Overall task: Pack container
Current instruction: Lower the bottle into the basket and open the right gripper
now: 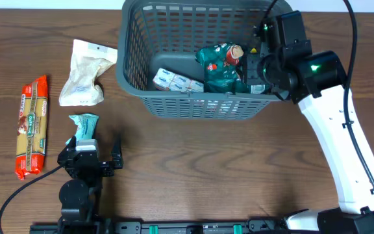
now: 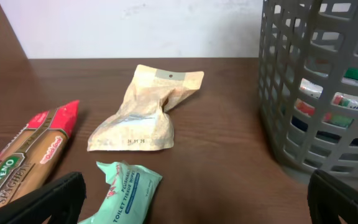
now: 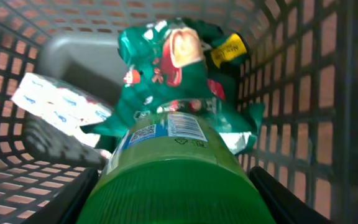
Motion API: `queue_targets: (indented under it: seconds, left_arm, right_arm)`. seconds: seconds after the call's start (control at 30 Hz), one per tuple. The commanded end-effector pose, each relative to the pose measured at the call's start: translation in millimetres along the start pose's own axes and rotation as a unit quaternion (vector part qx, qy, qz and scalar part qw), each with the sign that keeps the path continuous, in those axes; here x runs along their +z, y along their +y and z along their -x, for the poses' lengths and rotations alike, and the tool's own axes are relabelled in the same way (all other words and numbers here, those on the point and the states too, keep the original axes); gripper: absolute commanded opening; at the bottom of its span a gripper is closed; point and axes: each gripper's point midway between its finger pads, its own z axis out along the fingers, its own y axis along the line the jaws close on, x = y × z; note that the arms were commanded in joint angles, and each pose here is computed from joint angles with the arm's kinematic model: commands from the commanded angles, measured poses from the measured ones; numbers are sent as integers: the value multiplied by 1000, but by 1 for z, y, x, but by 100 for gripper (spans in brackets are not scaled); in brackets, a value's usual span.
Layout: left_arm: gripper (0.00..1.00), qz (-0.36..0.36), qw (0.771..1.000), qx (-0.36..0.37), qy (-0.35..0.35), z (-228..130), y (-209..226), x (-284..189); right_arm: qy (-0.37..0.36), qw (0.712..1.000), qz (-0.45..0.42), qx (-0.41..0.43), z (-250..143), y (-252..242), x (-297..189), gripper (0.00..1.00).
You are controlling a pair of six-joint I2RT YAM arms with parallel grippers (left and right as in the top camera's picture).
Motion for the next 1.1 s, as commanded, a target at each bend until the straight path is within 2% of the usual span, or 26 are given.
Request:
queue_targets:
  seconds: [0.0,0.2,0.83,0.87,0.93,1.0,1.07]
  left_arm:
    - [99,2,1000,7,13,-13,1,3]
    - [99,2,1000,7,13,-13,1,3]
    - [99,2,1000,7,13,-13,1,3]
    - [99,2,1000,7,13,-13,1,3]
    - [99,2,1000,7,13,-13,1,3]
    - [99,2,1000,7,13,-13,1,3]
    - [99,2,1000,7,13,-13,1,3]
  right_arm:
    - [-7,999,-13,29,5,-11,-7,1]
    - [13,999,-25,40,-4,-22,-7,1]
    - [12,999,-25,41,-3,-22,-7,1]
    - [12,999,-25,41,-3,-22,-7,13]
    - [12,999,-25,41,-3,-22,-7,43]
    - [11,999,-25,41,-3,-22,-7,47]
    - [8,999,-24,41,-2,-22,-7,63]
